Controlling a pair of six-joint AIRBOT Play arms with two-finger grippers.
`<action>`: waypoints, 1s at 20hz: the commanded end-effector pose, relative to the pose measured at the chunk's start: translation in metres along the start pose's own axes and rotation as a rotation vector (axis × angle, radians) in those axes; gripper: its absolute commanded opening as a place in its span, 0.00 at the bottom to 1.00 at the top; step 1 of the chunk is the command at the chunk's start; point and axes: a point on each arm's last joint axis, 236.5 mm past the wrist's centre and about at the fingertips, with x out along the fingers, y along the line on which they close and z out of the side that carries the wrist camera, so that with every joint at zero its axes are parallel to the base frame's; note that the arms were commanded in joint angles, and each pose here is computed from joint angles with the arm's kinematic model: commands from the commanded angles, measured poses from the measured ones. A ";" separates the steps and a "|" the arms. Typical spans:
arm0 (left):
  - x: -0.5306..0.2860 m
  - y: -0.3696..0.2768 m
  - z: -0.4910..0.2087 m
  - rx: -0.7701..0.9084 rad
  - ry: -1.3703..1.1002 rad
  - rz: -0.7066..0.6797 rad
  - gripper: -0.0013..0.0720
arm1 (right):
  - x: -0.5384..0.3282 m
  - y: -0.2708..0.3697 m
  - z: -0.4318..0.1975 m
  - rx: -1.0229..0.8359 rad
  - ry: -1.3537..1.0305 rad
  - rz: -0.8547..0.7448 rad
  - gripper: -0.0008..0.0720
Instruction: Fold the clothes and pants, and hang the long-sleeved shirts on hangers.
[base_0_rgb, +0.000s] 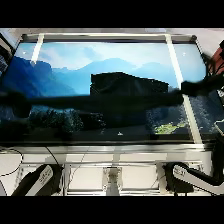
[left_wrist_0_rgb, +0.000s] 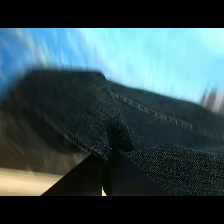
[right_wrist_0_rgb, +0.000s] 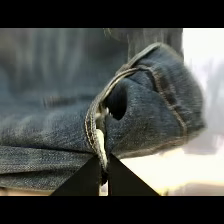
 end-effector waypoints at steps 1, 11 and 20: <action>0.050 -0.011 -0.086 0.082 0.239 -0.040 0.06 | 0.043 -0.008 -0.084 0.037 0.278 0.017 0.04; 0.043 -0.023 -0.103 0.200 0.254 -0.060 0.60 | 0.032 0.003 -0.140 -0.029 0.500 0.088 0.58; -0.028 -0.194 0.048 0.113 -0.193 -0.657 0.73 | 0.012 0.003 0.019 -0.056 -0.084 0.033 0.63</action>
